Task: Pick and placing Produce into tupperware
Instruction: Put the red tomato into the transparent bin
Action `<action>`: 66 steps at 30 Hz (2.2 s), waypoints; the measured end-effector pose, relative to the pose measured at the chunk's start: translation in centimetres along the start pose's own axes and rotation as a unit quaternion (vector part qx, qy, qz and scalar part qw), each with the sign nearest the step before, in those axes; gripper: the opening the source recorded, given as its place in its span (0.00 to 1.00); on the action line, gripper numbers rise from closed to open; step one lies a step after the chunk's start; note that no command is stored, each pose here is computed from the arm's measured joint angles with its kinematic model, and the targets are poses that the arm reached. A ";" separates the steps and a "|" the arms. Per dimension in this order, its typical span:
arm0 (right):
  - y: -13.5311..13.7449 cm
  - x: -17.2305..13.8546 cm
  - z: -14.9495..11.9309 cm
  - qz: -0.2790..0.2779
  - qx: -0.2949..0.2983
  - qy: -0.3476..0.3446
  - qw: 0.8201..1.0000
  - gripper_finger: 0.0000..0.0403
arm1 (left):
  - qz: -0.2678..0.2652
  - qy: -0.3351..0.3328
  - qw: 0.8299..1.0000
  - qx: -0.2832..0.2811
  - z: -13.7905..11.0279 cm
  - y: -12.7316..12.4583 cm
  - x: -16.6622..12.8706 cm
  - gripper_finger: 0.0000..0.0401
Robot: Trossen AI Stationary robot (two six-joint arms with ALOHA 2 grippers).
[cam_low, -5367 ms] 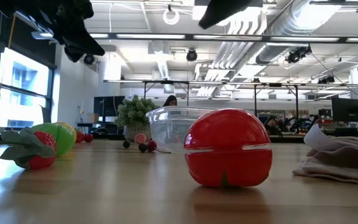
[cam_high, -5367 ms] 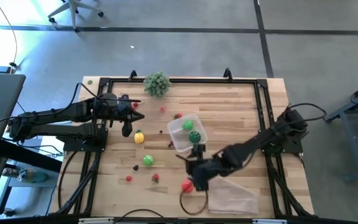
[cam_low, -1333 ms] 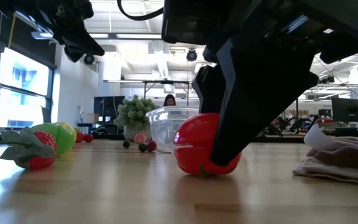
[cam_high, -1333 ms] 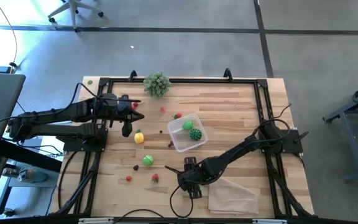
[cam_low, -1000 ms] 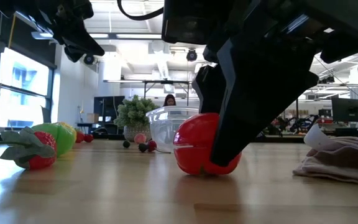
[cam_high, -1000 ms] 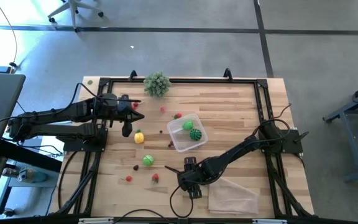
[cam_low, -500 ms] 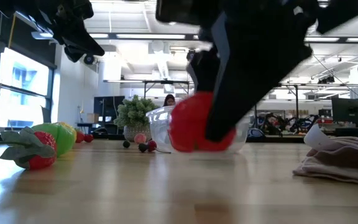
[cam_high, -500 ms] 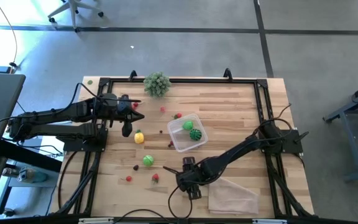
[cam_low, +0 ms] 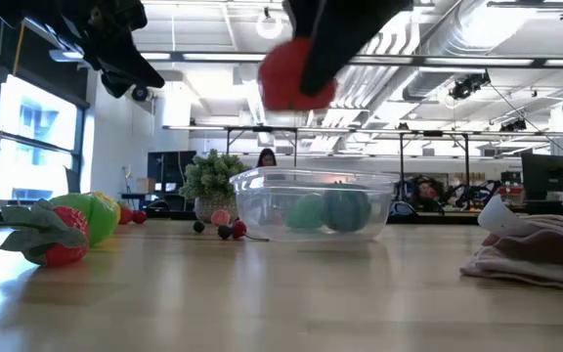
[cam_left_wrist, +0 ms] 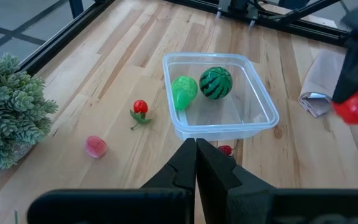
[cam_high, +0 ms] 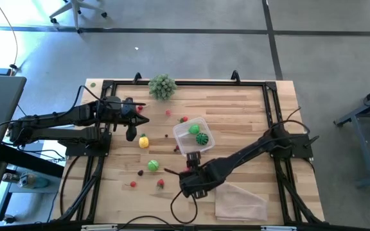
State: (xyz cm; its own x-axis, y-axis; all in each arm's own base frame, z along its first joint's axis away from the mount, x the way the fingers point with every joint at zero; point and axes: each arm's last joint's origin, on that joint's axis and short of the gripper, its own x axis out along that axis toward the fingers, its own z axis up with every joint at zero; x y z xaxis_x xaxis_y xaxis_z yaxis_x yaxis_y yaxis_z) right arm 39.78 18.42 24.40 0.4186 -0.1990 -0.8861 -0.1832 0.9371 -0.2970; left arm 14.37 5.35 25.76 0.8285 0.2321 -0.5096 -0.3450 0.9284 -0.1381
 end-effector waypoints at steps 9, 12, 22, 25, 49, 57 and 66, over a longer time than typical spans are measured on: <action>-5.8 -3.6 1.1 -0.022 0.014 -0.017 1.000 0.63 | 0.000 0.000 1.000 0.000 0.0 0.0 0.0 0.00; -8.9 -4.6 0.7 -0.013 0.042 -0.029 0.999 0.63 | 0.000 0.000 1.000 0.000 0.0 0.0 0.0 0.00; -17.9 -0.4 -3.5 0.095 0.167 -0.067 0.979 0.63 | 0.000 0.000 1.000 0.000 0.0 0.0 0.0 0.00; -19.5 1.8 -5.2 0.124 0.196 -0.081 0.969 0.63 | 0.000 0.000 1.000 0.000 0.0 0.0 0.0 0.00; -17.8 9.8 -9.6 0.151 0.194 -0.096 0.965 0.63 | 0.000 0.000 1.000 0.000 0.0 0.0 0.0 0.00; -17.3 11.6 -10.0 0.157 0.189 -0.071 0.967 0.63 | 0.000 0.000 1.000 0.000 0.0 0.0 0.0 0.00; -16.8 11.7 -10.0 0.150 0.182 -0.061 0.970 0.63 | 0.000 0.000 1.000 0.000 0.0 0.0 0.0 0.00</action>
State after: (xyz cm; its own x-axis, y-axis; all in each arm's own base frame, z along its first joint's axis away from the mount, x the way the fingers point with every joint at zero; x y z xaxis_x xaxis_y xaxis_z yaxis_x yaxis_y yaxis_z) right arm 38.85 -2.57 15.47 0.5016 0.1121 -0.8578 0.0039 0.9913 0.1318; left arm 14.37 5.35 25.76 0.8283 0.2322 -0.5099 -0.3452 0.9283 -0.1379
